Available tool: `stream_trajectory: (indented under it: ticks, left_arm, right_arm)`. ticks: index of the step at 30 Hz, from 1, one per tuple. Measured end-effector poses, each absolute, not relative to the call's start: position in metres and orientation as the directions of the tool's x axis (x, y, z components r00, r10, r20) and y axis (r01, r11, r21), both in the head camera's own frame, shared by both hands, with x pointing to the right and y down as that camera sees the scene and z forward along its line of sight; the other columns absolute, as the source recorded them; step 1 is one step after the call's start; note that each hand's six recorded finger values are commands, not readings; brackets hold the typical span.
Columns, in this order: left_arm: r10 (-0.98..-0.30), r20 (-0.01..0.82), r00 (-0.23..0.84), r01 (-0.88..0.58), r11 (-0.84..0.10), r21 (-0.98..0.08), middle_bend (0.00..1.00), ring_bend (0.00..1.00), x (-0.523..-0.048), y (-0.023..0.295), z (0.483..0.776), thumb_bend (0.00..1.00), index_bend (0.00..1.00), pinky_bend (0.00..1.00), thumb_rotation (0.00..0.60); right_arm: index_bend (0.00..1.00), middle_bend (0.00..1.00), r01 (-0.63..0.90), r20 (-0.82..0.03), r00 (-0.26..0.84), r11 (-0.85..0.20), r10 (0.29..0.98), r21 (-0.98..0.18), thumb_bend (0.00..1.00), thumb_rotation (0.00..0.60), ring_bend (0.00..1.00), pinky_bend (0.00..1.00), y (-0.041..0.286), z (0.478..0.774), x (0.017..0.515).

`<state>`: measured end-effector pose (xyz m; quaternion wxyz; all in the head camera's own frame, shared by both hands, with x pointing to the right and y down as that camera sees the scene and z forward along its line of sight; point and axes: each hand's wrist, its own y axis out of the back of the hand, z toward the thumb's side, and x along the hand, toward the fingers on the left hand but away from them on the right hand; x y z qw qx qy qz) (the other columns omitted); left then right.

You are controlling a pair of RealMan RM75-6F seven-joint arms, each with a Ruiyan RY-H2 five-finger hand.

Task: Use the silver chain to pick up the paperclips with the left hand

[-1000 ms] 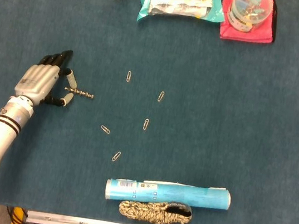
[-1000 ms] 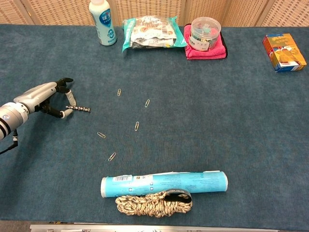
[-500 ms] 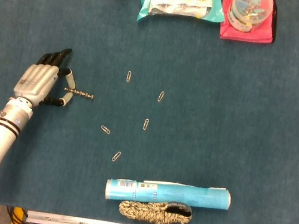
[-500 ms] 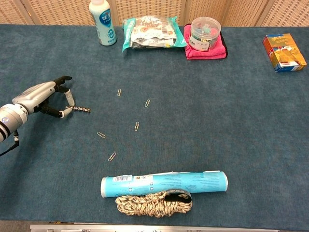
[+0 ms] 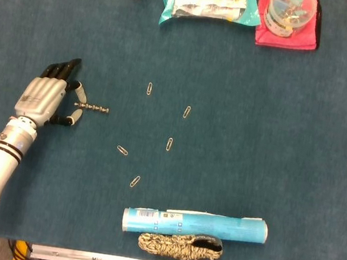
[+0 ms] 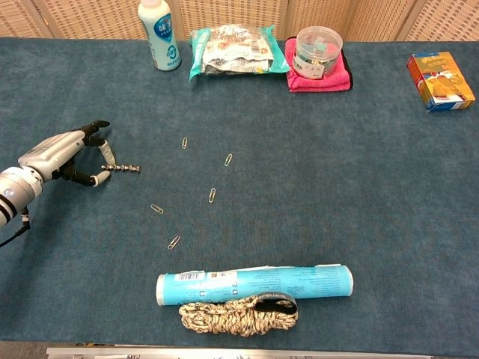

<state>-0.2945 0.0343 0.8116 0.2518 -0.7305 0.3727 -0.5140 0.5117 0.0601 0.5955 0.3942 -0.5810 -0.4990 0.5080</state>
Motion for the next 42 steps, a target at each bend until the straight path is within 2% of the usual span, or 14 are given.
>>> stream_trajectory:
  ticks: [26,42]
  left_arm:
    - [-0.823,0.540,0.177,-0.292,-0.567,-0.770,0.00,0.00,-0.293,0.030,0.811,0.36,0.57,0.04,0.600]
    - [-0.844,0.496,0.203,-0.287,-0.535,-0.794,0.00,0.00,-0.291,0.028,0.789,0.36,0.59,0.05,0.600]
  right_arm:
    - [0.00,0.06,0.195,-0.206,-0.022,-0.198,0.978,-0.961,0.00,0.600,0.03,0.22,0.062,0.600,0.513]
    - [0.00,0.06,0.198,-0.199,-0.023,-0.190,0.980,-0.962,0.00,0.600,0.03,0.22,0.061,0.598,0.513]
